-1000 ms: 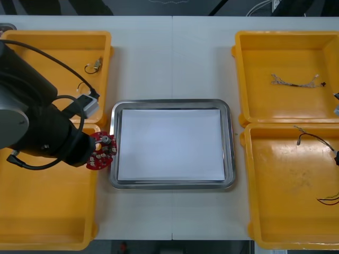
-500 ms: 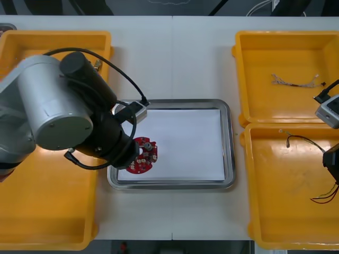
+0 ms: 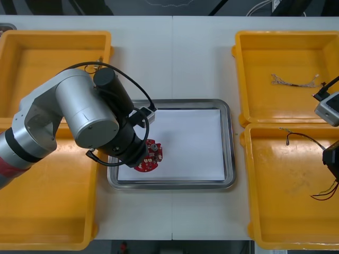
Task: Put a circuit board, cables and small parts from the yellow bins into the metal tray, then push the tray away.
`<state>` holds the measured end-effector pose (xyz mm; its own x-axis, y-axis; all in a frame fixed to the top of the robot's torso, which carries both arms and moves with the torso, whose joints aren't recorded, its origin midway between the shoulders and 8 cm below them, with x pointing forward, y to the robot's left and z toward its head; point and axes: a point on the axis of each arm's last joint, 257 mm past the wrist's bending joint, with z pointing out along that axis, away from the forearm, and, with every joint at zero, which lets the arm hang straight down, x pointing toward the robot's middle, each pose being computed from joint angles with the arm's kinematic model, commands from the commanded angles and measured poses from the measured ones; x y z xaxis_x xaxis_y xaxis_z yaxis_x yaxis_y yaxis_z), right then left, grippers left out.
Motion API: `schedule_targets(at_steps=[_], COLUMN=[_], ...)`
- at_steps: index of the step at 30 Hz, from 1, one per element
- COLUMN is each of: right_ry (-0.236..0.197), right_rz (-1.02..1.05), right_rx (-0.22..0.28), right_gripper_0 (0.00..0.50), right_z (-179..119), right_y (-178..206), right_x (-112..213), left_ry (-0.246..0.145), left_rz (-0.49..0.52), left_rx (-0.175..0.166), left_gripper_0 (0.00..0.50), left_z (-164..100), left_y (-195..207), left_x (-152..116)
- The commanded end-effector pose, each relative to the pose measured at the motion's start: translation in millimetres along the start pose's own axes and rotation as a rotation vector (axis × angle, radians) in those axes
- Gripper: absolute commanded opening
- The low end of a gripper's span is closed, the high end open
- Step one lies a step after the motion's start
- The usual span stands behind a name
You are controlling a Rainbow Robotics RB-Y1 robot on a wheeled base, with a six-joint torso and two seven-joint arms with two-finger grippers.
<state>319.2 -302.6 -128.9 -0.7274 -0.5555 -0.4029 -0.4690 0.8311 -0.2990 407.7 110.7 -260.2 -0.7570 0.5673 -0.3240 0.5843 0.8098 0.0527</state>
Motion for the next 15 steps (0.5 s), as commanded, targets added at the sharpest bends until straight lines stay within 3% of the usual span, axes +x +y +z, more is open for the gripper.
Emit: schedule_targets(at_steps=[1, 8, 15], right_ry=[-0.007, -0.009, -0.009], right_rz=[-0.092, -0.089, -0.089], right_rx=[0.044, 0.041, 0.028], right_gripper_0=[0.0, 0.0, 0.0], right_z=[-7.8, -7.8, -7.1], right_y=[-5.1, -4.4, -0.8], right_x=[-4.3, -4.7, -4.5], left_ry=[-0.035, -0.016, -0.002], left_rz=[-0.021, 0.0, 0.009], left_rx=[-0.018, -0.05, -0.05], left_gripper_0=[0.0, 0.0, 0.0], left_z=[-2.0, 14.0, 17.7], left_y=[0.6, 7.1, 9.4], left_x=[-20.1, -10.7, -2.6])
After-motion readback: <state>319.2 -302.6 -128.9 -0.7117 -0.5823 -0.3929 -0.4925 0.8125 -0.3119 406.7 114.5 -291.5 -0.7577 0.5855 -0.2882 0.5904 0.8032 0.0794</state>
